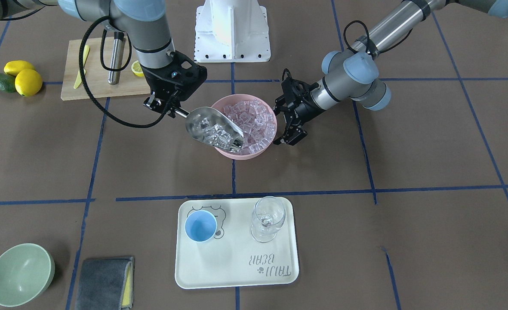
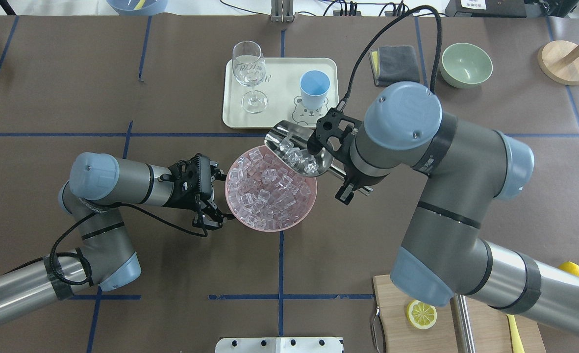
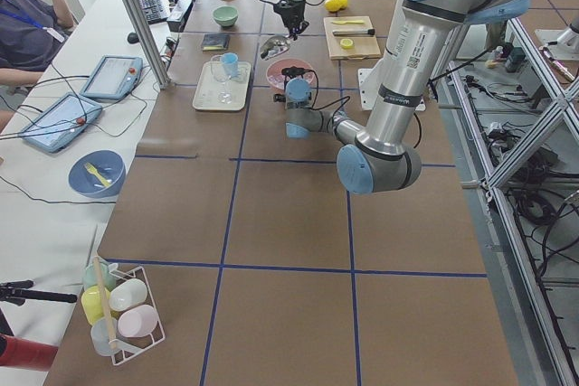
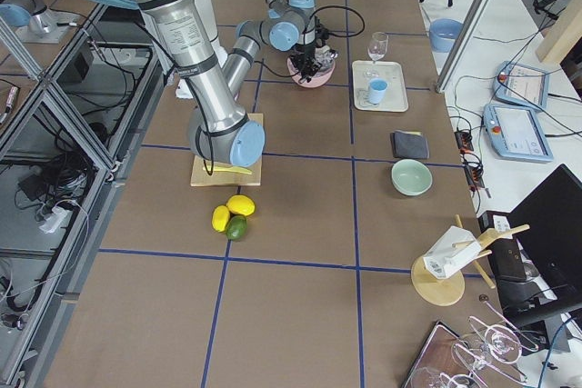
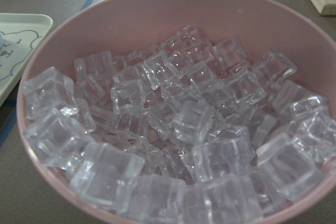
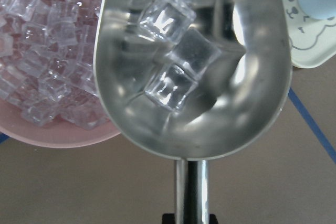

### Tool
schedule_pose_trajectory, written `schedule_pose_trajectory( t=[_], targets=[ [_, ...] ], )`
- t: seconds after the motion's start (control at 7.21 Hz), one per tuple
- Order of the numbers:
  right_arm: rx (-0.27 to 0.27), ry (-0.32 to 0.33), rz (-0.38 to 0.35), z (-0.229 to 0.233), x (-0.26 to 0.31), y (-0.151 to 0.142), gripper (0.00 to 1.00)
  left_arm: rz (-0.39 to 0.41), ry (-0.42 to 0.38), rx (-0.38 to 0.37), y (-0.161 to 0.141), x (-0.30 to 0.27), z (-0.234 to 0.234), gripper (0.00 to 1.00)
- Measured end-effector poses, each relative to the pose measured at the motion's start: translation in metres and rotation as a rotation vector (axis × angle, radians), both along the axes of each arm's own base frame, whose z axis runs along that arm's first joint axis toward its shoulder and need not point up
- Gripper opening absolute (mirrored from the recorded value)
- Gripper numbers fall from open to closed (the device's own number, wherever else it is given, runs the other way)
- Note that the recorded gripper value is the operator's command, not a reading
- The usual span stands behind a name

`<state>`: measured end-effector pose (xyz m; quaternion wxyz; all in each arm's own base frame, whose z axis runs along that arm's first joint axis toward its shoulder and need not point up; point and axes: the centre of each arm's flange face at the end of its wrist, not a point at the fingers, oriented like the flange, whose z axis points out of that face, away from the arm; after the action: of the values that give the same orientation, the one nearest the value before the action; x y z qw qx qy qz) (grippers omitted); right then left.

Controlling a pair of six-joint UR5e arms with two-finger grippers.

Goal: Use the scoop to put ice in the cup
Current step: 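Carry the ice-filled scoop with the right gripper to the blue-rimmed cup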

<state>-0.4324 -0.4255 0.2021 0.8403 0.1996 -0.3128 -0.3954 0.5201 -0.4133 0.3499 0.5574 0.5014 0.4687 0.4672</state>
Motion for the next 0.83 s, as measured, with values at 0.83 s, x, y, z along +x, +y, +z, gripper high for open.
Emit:
schedule_pose_trajectory(
  t=[0.83],
  targets=[
    [-0.089, 0.182, 0.074, -0.027, 0.021, -0.133, 0.0, 0.0, 0.002, 0.001, 0.0, 0.0, 0.0, 1.0]
  ],
)
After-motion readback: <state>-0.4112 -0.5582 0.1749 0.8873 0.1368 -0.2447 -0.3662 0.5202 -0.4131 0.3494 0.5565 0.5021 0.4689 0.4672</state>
